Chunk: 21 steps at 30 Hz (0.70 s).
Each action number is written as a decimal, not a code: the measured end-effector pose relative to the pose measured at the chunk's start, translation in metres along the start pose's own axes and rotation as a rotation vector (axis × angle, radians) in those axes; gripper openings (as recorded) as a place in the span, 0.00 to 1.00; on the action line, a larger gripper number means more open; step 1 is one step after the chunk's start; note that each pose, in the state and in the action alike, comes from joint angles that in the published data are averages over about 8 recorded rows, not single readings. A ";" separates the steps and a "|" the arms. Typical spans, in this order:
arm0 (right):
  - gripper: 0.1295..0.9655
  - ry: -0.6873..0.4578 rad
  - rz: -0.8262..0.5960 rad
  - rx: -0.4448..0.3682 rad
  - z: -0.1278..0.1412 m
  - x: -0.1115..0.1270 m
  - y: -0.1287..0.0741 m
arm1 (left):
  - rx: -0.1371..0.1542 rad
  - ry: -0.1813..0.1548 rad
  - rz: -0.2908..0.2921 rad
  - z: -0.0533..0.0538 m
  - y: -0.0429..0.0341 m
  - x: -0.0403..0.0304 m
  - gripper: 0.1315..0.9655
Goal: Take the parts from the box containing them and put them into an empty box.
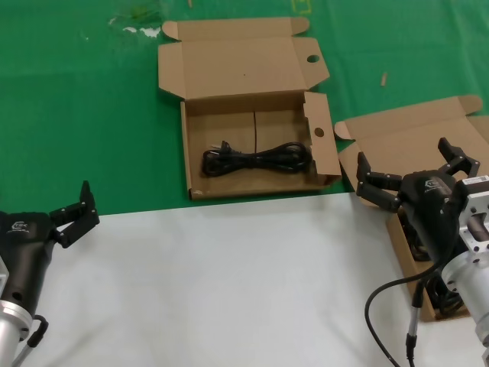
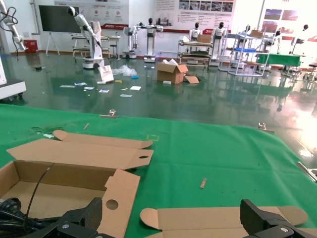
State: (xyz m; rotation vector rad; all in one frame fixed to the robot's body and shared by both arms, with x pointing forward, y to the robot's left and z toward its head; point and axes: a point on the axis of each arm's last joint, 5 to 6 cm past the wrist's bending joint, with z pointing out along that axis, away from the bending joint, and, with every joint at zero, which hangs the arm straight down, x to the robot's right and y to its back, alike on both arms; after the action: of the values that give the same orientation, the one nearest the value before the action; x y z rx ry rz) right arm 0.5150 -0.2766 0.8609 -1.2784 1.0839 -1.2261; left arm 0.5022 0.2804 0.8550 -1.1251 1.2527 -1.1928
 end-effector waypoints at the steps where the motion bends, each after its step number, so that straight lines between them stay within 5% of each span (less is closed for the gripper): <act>1: 1.00 0.000 0.000 0.000 0.000 0.000 0.000 | 0.000 0.000 0.000 0.000 0.0000 0.0000 1.00; 21: 1.00 0.000 0.000 0.000 0.000 0.000 0.000 | 0.000 0.000 0.000 0.000 0.0000 0.0000 1.00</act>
State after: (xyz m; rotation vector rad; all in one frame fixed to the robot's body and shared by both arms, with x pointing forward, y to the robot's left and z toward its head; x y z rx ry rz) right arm 0.5150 -0.2766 0.8609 -1.2784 1.0839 -1.2261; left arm 0.5022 0.2804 0.8550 -1.1251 1.2527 -1.1928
